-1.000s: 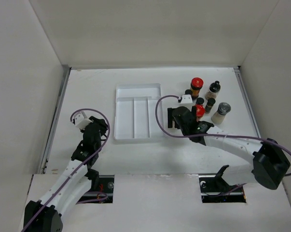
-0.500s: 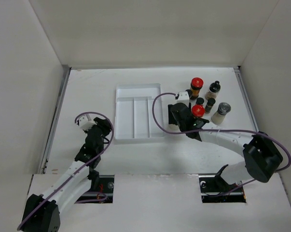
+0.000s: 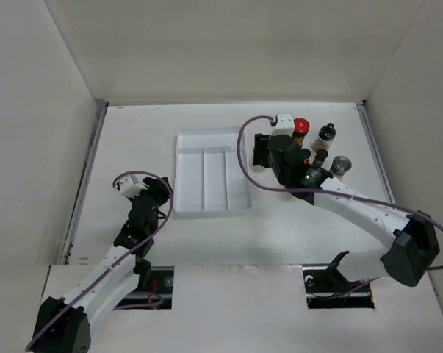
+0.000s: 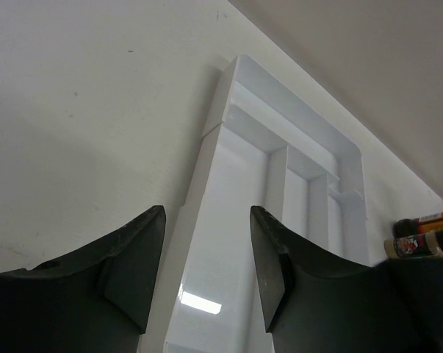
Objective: Organize the condiment bottles
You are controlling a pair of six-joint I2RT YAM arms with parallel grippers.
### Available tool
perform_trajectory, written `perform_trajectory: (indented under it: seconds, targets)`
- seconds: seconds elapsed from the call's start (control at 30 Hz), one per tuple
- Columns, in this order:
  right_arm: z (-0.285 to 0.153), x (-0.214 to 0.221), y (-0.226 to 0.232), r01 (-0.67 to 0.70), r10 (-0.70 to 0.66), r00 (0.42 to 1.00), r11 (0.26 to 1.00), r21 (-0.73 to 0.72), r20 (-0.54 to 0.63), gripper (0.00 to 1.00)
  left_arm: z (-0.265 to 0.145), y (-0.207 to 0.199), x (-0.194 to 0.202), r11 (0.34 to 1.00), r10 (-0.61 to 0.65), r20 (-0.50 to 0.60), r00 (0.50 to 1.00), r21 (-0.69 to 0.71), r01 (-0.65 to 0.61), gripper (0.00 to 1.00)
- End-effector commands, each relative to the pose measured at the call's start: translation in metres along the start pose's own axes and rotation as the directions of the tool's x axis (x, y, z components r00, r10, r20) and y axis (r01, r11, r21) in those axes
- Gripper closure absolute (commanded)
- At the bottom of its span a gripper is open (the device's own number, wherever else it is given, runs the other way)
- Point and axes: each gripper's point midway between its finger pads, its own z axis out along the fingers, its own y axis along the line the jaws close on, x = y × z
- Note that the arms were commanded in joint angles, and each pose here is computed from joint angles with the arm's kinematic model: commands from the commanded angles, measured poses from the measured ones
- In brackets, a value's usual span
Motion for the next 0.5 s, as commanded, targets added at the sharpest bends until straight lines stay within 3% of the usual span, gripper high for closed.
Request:
perform_trajectory:
  seconds: [0.0,0.47]
  targets:
    - [0.007,-0.079,0.044,-0.057,0.077,0.983,0.990,-0.126,0.166,0.48,0.002,-0.005,-0.006,1.000,-0.021,0.025,0.999,0.023,0.021,0.52]
    - [0.133,-0.117,0.177,-0.073,0.130,0.970,0.962,-0.264,0.203,0.49,-0.001,0.001,-0.009,0.996,-0.081,0.023,0.996,0.036,0.081,0.50]
